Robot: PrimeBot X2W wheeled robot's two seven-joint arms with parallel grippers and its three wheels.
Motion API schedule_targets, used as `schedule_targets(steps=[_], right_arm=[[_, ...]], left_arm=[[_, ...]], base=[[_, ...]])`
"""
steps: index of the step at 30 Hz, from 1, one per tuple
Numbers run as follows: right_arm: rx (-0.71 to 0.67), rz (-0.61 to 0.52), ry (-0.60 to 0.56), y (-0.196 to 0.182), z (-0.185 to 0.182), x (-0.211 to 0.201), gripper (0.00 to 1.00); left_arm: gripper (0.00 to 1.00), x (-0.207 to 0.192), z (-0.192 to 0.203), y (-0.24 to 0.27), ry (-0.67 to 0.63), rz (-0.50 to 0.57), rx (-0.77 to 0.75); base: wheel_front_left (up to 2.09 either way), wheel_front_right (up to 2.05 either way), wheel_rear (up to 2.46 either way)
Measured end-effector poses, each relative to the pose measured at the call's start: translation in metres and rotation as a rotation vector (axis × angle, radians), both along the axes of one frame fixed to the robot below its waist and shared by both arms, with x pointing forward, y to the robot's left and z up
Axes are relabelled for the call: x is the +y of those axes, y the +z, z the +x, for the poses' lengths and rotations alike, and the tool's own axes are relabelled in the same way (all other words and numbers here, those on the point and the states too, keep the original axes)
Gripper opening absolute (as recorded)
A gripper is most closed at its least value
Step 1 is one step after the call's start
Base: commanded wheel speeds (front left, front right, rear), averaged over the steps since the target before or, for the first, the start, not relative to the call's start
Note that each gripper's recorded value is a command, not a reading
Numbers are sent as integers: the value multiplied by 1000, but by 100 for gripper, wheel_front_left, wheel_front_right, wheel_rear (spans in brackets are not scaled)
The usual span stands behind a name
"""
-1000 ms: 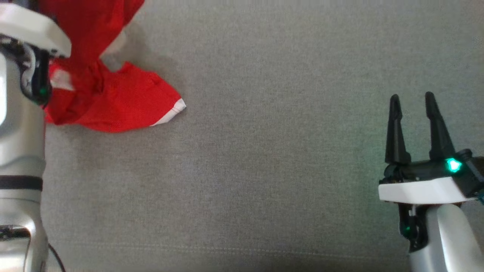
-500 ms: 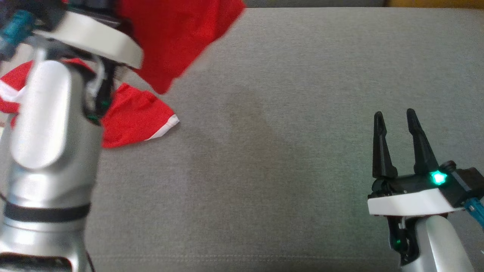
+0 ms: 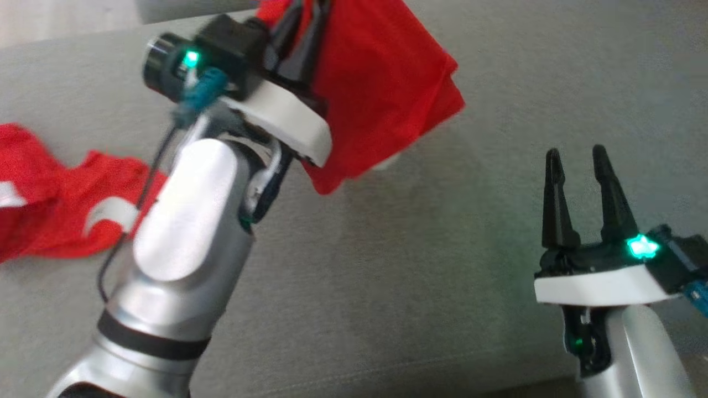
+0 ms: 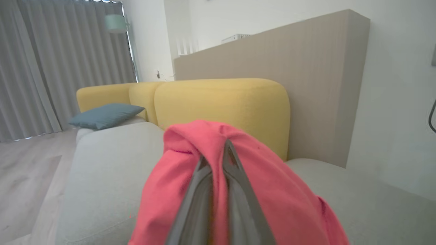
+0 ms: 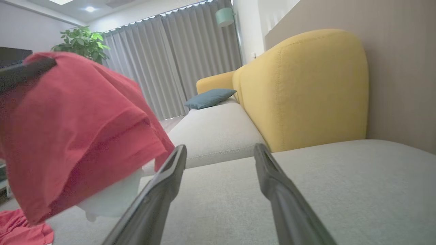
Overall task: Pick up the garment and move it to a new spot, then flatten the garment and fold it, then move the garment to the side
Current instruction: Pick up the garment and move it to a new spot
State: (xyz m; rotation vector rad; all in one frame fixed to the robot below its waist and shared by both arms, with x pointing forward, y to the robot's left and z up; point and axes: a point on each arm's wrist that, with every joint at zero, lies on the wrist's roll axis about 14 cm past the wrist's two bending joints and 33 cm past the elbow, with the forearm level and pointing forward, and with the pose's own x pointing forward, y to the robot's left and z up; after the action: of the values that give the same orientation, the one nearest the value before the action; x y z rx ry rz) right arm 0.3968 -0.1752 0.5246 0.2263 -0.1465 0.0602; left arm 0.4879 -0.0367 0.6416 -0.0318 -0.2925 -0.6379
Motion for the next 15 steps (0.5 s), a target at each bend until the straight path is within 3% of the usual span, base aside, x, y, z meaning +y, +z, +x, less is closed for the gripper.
schedule_targets(steps=[6,7,8,9,15], right_arm=[[-29,6,-64,11,0,-23,100],[-31,7,-78,12,-1,-27,100],[-27,8,-89,11,-2,-31,100],[-23,8,-101,10,-3,-35,100],[19,1,-176,-1,-11,-59,100]], left_arm=[[0,-43,7,-47,-80,57,101],[4,-51,9,-58,-94,74,121],[80,-58,12,-67,-107,88,138],[100,-64,14,-74,-121,98,148],[100,-91,33,-88,-158,93,133]], base=[[0,0,0],[0,0,0],[0,0,0],[0,0,0],[0,0,0]])
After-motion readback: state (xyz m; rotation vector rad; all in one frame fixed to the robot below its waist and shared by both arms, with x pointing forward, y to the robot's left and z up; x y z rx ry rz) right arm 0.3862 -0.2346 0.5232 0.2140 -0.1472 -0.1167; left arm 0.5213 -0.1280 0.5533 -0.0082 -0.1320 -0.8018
